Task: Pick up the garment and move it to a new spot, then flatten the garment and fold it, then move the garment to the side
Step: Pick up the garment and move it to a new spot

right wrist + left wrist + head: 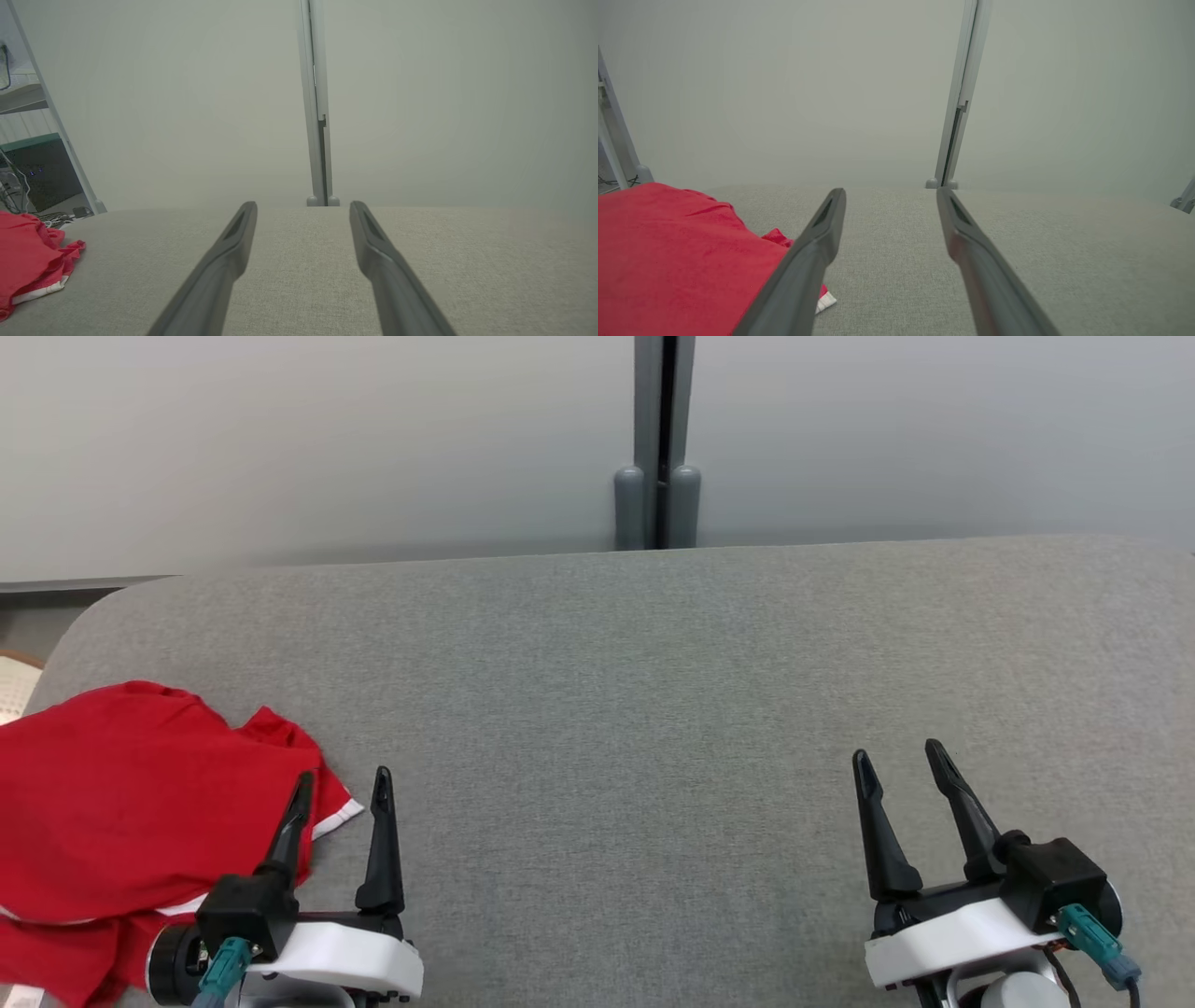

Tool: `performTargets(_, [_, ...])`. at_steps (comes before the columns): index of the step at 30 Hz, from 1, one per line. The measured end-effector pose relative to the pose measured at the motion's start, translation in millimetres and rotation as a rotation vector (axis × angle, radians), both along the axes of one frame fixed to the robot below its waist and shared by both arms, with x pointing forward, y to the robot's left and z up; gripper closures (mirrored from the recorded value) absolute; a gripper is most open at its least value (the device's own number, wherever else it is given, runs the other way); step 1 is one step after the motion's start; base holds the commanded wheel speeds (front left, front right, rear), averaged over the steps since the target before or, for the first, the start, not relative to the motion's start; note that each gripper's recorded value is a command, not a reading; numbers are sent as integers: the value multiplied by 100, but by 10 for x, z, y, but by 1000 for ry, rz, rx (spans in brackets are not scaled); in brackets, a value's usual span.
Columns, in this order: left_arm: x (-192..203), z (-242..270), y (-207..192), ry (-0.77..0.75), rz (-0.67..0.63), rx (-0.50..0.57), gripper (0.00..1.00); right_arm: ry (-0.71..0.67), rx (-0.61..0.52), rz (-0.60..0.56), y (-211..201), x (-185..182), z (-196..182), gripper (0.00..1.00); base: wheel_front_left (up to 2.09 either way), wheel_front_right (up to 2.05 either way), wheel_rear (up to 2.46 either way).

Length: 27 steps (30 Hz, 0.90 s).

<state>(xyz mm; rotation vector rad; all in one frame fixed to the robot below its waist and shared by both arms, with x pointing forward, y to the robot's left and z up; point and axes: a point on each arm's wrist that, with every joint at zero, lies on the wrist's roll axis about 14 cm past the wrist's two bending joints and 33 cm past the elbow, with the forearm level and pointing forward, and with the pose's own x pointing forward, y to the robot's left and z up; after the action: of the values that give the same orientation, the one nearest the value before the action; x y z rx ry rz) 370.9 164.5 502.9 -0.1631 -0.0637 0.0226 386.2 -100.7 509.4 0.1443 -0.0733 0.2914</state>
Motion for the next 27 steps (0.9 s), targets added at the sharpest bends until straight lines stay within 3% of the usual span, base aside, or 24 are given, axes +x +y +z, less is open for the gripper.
performTargets(17, [-637,50,1017,-11,326,27,0,26,17,330,1117,-44,-59,0,0,0,0])
performTargets(27, [-1026,12,1296,-1,441,21,0,35,15,481,1607,-162,-73,0,0,0,0])
